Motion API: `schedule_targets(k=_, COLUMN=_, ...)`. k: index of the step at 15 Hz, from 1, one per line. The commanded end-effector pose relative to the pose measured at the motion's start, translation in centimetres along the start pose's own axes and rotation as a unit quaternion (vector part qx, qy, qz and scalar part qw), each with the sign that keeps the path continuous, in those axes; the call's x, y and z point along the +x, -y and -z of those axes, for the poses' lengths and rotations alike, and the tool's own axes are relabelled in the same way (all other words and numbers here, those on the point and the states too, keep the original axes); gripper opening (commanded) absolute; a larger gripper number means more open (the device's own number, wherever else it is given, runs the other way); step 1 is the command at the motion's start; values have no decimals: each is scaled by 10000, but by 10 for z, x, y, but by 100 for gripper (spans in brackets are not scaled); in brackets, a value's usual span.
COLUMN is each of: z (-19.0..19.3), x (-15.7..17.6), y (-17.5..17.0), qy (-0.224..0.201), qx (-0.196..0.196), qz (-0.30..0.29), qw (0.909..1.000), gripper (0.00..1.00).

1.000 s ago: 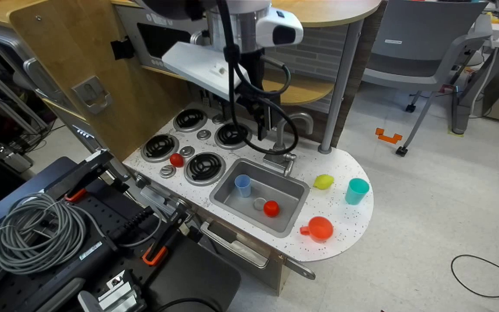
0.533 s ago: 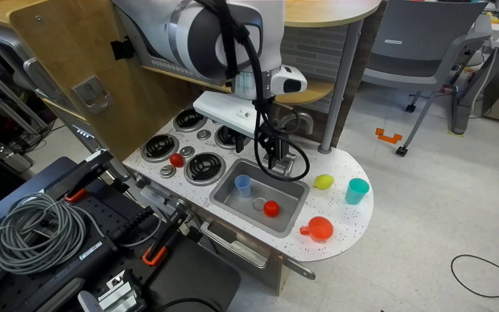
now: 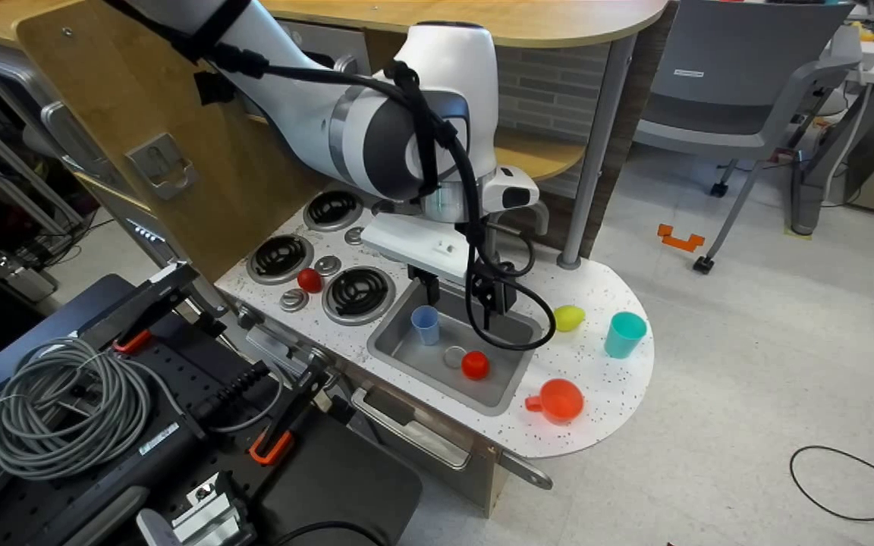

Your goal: Take the cup out of the sink and put it in the orange cup

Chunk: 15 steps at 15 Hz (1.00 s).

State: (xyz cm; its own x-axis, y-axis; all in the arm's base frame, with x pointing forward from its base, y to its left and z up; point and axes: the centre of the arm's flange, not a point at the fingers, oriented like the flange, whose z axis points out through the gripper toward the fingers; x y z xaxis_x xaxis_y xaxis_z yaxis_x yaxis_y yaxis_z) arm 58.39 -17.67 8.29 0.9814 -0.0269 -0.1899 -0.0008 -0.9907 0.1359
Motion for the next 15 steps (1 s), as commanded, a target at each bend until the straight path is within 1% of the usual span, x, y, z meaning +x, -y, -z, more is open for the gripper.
schedule_targets(k=1, z=-13, x=13, y=-3, qy=-152, qx=-69, qz=61, qw=9998, gripper=100)
schedule_targets(k=6, z=-37, x=27, y=8, qy=-143, qx=-71, qz=184, qw=9997, gripper=100)
schedule_targets(k=8, z=-47, x=33, y=15, qy=-233, qx=-75, qz=252, qw=9994, gripper=100)
schedule_targets(k=10, z=-57, x=35, y=22, qy=-325, qx=-98, qz=361, qw=9988, gripper=100)
schedule_targets(k=15, z=-81, x=36, y=46, qy=-391, qx=-46, qz=581, qw=9975, gripper=100)
